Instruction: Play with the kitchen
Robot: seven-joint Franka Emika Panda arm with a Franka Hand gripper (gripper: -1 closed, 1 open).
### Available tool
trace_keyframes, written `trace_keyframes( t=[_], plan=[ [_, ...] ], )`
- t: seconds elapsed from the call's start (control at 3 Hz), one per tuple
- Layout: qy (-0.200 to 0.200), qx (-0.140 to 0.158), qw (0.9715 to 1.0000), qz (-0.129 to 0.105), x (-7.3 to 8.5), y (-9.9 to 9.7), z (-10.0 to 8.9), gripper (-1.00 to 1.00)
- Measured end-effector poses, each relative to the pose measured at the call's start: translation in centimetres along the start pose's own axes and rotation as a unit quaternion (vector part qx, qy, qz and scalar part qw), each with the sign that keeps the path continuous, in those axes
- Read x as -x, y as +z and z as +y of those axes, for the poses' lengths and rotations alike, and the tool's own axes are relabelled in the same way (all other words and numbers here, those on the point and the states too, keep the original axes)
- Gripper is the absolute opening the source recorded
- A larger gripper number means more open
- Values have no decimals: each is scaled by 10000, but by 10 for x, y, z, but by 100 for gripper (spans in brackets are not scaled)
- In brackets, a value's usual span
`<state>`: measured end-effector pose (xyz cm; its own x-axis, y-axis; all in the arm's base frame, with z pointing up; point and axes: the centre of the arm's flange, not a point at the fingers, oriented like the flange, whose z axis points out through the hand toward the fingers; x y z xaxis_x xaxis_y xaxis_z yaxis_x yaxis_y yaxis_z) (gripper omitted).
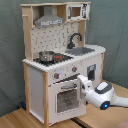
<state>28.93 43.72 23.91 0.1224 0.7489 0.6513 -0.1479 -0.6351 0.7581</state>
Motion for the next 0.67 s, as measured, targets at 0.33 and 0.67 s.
trace_keyframes(
  t=[0.33,0.67],
  plan=[
    [37,151,9999,46,-3,-21,-6,-100],
    [59,296,9995,35,-10,-40,-13,-100]
  ],
)
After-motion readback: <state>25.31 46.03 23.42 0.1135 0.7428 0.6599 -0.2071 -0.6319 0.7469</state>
